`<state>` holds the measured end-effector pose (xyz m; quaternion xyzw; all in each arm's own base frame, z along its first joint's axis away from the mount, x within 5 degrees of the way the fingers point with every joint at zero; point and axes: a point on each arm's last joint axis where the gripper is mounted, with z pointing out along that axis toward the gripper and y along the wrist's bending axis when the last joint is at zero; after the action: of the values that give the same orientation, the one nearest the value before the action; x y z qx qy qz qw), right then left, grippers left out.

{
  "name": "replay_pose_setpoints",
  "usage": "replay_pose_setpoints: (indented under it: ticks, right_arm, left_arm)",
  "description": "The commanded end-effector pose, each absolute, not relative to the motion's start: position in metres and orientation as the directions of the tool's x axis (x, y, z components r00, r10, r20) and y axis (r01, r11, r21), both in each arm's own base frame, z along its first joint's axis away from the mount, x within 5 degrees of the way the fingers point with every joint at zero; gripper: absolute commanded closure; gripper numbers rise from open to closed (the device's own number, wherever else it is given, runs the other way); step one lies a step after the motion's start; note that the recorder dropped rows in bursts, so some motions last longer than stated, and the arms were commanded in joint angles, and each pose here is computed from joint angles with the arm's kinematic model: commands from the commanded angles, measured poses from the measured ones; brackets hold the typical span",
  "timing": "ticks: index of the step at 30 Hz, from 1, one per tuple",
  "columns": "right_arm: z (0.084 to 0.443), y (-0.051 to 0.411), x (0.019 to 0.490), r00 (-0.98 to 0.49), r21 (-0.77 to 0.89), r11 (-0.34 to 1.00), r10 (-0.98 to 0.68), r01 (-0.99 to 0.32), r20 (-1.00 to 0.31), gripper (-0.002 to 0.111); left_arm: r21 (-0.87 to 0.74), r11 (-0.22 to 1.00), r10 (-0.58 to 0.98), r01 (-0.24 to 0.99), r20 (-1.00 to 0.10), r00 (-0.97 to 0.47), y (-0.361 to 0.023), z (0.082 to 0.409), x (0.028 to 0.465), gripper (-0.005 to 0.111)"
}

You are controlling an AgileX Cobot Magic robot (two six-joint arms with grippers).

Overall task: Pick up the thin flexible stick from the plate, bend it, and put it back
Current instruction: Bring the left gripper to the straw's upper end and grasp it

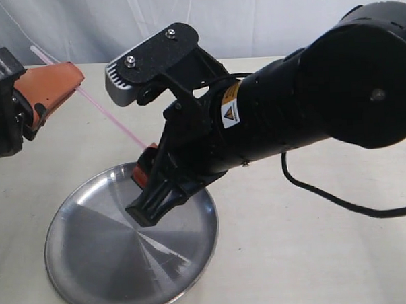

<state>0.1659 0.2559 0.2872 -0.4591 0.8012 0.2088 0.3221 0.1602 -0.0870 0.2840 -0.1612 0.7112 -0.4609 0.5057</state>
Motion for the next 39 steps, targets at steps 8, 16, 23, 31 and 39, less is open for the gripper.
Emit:
replay_pose_setpoints:
  ticks: [8, 16, 23, 31, 39]
  right_arm:
    - [0.283, 0.263, 0.173, -0.366, 0.042, 0.513, -0.551, -0.858, -0.750, 0.054]
    - [0.276, 0.270, 0.180, -0.385, 0.060, 0.540, -0.513, -0.839, -0.767, 0.079]
    - [0.281, 0.272, 0.183, -0.413, 0.107, 0.578, -0.430, -0.809, -0.803, 0.109]
    - [0.285, 0.274, 0.186, -0.430, 0.148, 0.602, -0.356, -0.784, -0.830, 0.109]
    - [0.296, 0.274, 0.187, -0.437, 0.200, 0.619, -0.258, -0.759, -0.862, 0.109]
  left_arm:
    - [-0.815, 0.509, -0.698, 0.278, -0.580, -0.420, -0.089, 0.289, 0.161, 0.107]
    - [-0.814, 0.510, -0.697, 0.280, -0.581, -0.419, -0.089, 0.289, 0.161, 0.107]
    - [-0.812, 0.512, -0.695, 0.282, -0.584, -0.419, -0.089, 0.289, 0.160, 0.107]
    - [-0.804, 0.521, -0.679, 0.285, -0.594, -0.431, -0.090, 0.288, 0.160, 0.107]
    - [-0.817, 0.512, -0.644, 0.267, -0.570, -0.510, -0.095, 0.281, 0.158, 0.107]
